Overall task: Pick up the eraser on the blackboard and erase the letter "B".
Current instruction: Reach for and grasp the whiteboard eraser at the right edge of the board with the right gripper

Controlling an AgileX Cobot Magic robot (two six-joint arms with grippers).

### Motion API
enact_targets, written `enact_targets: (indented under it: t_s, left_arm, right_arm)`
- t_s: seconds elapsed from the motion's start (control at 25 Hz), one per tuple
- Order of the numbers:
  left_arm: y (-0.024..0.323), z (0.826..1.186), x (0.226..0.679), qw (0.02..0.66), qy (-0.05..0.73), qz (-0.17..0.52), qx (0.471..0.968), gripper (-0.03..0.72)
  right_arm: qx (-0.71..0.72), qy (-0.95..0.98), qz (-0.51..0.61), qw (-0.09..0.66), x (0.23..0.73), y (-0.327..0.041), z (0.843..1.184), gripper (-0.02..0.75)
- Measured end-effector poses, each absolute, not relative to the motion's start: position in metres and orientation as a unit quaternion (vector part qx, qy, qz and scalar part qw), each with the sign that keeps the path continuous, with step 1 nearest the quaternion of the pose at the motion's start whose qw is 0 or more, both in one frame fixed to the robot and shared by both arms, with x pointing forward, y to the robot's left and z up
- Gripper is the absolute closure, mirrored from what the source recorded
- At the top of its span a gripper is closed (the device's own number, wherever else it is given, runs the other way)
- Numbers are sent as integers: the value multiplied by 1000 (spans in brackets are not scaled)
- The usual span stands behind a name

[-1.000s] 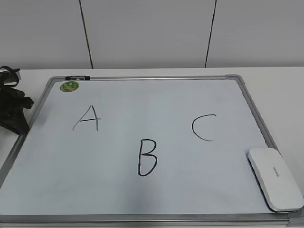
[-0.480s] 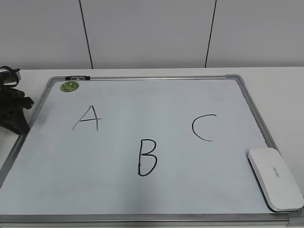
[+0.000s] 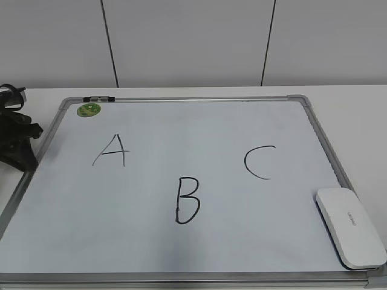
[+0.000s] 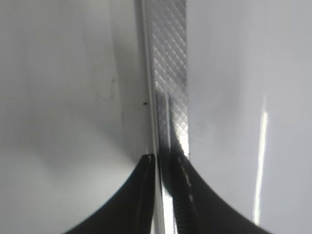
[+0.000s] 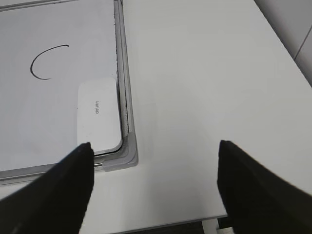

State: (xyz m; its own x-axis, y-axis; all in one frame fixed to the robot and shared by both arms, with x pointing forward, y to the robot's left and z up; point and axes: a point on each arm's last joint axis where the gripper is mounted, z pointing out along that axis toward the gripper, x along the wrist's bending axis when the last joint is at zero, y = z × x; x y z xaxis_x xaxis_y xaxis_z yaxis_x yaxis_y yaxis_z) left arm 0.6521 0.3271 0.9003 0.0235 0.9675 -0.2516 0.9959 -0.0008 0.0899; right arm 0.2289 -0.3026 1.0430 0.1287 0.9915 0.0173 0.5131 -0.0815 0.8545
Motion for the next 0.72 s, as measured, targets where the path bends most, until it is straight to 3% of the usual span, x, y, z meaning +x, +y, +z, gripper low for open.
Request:
enact_targets:
  t_s: [0.16,0.24,0.4,0.72]
  left_arm:
    - [327,899,652,121,696,-59,705,509]
    - [327,899,652,121,696,-59,705,532]
    - [327,900,652,123,697,-61,704,646]
    - [327,900,652,125,698,-63,702,655]
  right_arm:
    - [658,572,329,363,229,-303,1043,151]
    - [658,572,329,363,229,-303,1043,151]
    - [658,572,329,363,229,-303,1043,151]
    - [655,576,348,345,229,-298,1043,151]
